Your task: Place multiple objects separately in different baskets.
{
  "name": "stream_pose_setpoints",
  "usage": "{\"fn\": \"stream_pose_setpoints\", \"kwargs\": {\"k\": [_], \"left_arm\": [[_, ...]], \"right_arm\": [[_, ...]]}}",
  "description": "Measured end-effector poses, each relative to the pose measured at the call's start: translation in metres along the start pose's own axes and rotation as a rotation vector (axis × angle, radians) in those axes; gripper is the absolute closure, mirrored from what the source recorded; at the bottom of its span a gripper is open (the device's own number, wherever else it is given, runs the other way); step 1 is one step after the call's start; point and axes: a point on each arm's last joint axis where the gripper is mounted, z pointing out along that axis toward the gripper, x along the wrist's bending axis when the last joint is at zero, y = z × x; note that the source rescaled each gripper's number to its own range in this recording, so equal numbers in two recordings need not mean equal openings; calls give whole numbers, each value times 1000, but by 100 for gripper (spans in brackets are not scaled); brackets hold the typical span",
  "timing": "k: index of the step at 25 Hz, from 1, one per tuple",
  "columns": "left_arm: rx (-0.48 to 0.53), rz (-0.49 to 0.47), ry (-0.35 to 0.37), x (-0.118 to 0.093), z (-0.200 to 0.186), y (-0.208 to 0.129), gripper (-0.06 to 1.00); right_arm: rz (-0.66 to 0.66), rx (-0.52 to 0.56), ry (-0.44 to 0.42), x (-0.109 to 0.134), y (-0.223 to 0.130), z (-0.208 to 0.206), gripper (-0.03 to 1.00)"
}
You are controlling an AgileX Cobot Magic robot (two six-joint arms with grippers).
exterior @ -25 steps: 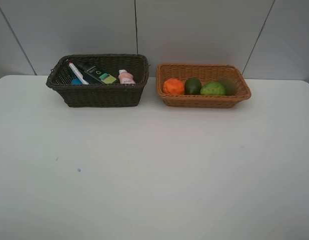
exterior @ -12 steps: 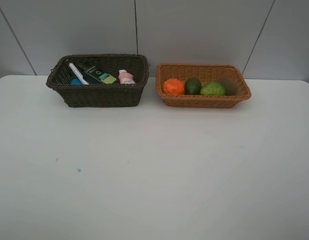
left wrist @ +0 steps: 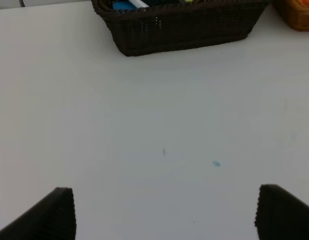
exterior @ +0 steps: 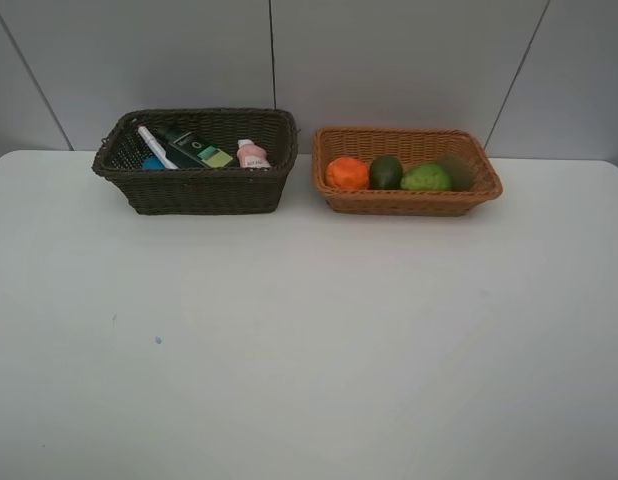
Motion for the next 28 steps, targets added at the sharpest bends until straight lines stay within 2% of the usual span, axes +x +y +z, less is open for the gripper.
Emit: {"fn": "stream_pose_setpoints", "kwargs": {"k": [28], "left_arm": [[0, 0, 0, 0, 0, 0, -2]], "right_arm": [[0, -2, 0, 0, 0, 0, -1]]}}
